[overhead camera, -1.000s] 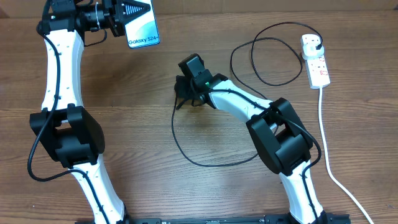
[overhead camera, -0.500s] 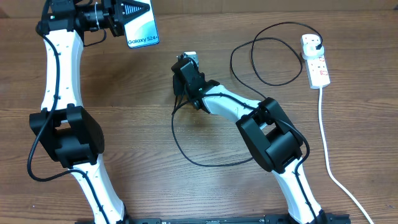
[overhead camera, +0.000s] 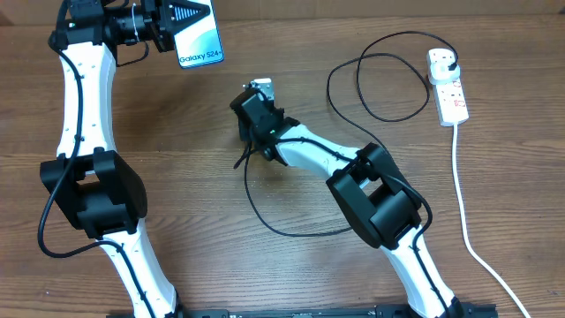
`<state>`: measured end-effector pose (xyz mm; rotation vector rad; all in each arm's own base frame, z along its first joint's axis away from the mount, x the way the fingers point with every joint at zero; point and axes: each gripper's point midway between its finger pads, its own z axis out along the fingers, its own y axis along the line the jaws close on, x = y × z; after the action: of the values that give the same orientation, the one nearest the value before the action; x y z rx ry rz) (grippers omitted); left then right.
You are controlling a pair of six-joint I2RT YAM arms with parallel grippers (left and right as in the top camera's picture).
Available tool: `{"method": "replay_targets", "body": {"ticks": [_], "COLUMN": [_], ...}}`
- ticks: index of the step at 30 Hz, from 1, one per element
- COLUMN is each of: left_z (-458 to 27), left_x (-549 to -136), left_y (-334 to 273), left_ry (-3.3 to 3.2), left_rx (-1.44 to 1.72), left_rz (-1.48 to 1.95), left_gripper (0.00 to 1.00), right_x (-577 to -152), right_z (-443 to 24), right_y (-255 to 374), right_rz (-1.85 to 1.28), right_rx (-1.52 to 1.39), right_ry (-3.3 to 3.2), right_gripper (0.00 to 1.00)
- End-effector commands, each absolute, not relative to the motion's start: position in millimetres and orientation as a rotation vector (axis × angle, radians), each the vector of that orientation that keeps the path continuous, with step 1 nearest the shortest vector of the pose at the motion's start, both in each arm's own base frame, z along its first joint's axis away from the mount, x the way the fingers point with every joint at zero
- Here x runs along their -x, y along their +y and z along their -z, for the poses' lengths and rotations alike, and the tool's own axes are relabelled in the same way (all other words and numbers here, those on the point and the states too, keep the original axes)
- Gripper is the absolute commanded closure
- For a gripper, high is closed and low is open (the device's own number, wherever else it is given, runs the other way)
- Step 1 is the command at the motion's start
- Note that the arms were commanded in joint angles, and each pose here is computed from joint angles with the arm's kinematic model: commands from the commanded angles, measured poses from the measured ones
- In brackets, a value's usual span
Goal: Plug charger to phone and switch on socket
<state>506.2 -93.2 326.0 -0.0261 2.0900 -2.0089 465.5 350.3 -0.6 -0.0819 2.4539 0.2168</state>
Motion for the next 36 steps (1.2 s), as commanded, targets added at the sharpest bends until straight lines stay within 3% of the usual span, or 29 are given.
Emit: {"method": "replay_targets", "body": {"ticks": [1, 11, 21, 31, 35, 36], "left_z": [-340.1, -341.0, -341.4, -341.3, -341.4, -341.3], "left_x": [-499.1, -498.0, -497.5, -497.5, -497.5, -497.5], "left_y": [-91.5, -91.9, -92.3, -92.3, -92.3, -92.3], "left_ry": [2.054, 2.051, 2.05, 2.05, 2.05, 2.05], "left_rx": [-0.045, -0.051, -0.055, -0.054, -0.055, -0.054], "left_rz": [2.003, 2.012, 2.016, 2.016, 2.016, 2.016], "left_gripper": [0.96, 0.96, 0.96, 0.96, 0.96, 0.96], "right_x": [-421.6, -398.6, -379.9, -379.3, -376.6, -376.1], "right_z": [68.1, 11.9, 23.5, 42.8, 46.4, 46.3], "right_y": [338.6, 320.4, 309.2, 299.0, 297.4, 297.2], "right_rz": [-0.2, -0.254, -0.27, -0.2, -0.189, -0.189], "right_rx": [0.013, -0.044, 0.003, -0.002, -0.003, -0.003], "right_ry": [2.7, 3.007, 3.108, 3.096, 3.11, 3.112], "right_gripper": [0.96, 0.96, 0.96, 0.88, 0.89, 0.93]}}
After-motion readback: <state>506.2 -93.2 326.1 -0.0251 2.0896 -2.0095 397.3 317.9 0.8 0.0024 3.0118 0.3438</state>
